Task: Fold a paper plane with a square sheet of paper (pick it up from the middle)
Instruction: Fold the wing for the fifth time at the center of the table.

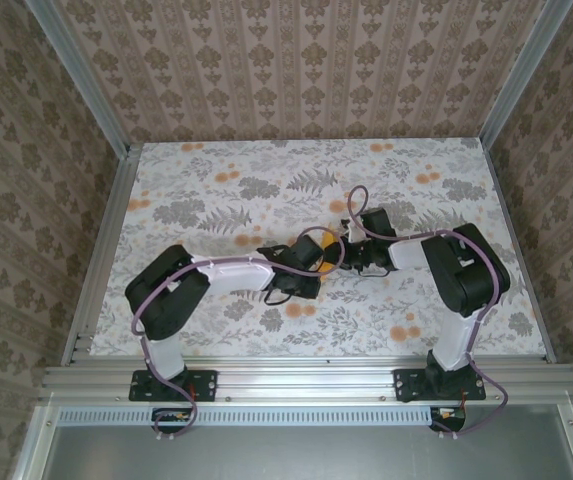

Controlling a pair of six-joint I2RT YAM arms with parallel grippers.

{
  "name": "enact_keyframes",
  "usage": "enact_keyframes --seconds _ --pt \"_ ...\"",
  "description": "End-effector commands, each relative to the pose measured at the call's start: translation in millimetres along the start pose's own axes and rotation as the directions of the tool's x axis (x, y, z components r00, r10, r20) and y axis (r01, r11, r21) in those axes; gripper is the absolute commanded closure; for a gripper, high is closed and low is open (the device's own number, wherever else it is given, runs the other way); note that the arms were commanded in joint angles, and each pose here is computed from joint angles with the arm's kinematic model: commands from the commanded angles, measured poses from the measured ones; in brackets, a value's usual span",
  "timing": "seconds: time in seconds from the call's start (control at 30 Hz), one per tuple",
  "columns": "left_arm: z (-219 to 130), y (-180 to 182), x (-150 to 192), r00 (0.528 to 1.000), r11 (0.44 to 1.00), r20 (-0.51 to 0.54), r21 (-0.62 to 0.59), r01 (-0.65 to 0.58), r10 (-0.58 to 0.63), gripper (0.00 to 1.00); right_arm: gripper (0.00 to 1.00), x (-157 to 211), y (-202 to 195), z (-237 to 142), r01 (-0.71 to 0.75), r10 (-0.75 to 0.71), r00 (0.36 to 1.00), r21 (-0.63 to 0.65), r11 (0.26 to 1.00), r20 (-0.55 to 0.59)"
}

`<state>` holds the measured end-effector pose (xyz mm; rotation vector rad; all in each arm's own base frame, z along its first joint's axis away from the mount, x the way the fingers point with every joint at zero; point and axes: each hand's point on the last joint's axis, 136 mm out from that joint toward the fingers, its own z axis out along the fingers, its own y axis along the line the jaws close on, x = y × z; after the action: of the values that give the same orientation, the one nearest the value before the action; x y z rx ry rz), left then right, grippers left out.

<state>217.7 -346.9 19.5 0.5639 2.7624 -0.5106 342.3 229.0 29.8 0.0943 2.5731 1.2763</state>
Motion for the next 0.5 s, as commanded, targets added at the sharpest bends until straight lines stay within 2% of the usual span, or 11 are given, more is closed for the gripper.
enact_keyframes --seconds 0.0,0.47 --pt "8.7 18.2 16.2 0.997 0.994 -0.071 -0.102 -0.041 0.033 0.84 0.89 2.9 2.4 -7.9 -0.007 0.007 1.000 0.014 1.000 -0.002" --pt "10.2 13.4 14.9 0.996 0.995 -0.075 -0.093 -0.046 0.040 0.85 0.89 11.8 -18.7 -7.0 -0.013 0.015 1.000 0.099 0.995 -0.015"
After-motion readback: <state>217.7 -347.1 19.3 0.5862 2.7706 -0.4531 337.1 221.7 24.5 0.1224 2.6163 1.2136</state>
